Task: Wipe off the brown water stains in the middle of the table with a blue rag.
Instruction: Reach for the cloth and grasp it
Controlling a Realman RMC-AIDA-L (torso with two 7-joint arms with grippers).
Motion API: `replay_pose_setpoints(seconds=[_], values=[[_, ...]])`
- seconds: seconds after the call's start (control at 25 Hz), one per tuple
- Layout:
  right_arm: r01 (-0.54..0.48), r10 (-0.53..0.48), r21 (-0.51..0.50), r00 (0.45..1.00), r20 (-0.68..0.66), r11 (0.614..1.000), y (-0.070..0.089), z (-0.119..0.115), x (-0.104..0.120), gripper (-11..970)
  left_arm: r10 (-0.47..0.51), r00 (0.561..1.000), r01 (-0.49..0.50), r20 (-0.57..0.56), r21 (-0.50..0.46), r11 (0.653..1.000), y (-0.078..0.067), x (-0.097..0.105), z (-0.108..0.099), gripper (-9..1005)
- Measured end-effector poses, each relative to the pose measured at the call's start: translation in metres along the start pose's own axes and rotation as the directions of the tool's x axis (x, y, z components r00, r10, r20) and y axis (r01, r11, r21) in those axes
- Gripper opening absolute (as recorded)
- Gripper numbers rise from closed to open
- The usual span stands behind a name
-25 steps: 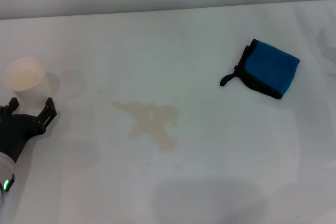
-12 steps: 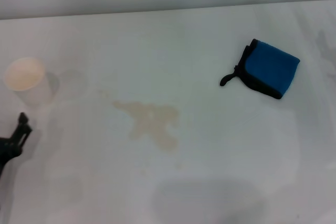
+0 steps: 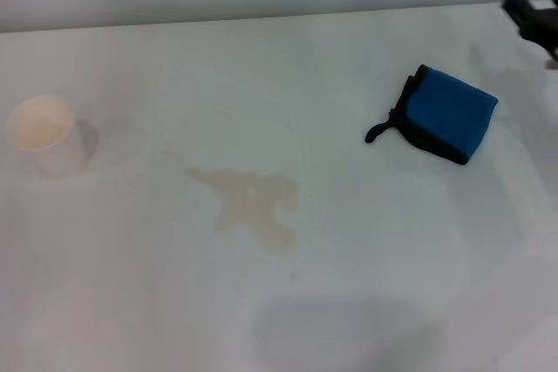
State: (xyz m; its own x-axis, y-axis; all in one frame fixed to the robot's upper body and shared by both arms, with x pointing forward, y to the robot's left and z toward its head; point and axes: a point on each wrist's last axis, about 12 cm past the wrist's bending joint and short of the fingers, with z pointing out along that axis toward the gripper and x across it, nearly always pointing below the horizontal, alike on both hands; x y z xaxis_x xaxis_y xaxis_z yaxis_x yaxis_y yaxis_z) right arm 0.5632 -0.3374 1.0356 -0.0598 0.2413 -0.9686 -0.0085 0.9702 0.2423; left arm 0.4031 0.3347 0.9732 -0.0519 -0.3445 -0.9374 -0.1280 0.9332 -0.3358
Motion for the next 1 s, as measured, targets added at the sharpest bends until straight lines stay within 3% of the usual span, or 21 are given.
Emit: replay_pose_setpoints(seconds=[0.2,0.36,0.64,0.8,1.0], values=[[0.083,-0.095,-0.107,0.989,-0.112,0.991,0.028,0.033,-0.01,850,-0.015,1.0,0.015,0.003,-0.006,1.0,0.005,-0.002,-0.001,875],[0.16,-0.192,-0.157,0.958,-0.213,0.975,0.055,0.063,-0.032,850,-0.014,1.0,0.014,0.002,-0.002,1.0,0.004,-0.003,0.002,875],[0.3,-0.314,-0.093,0.895,-0.316,0.949,0.095,0.091,-0.092,843,-0.016,1.0,0.016,0.001,-0.001,1.0,0.003,-0.002,0.003,875],[0.27,-0.271,-0.066,0.861,-0.43,0.961,0.098,0.1,-0.118,835,-0.018,1.0,0.018,0.003,0.002,1.0,0.002,-0.002,0.004,876],[0.179,-0.238,-0.159,0.775,-0.585,0.971,0.085,0.101,-0.125,833,-0.02,1.0,0.019,0.017,0.037,0.999,-0.005,-0.006,0.015,876]])
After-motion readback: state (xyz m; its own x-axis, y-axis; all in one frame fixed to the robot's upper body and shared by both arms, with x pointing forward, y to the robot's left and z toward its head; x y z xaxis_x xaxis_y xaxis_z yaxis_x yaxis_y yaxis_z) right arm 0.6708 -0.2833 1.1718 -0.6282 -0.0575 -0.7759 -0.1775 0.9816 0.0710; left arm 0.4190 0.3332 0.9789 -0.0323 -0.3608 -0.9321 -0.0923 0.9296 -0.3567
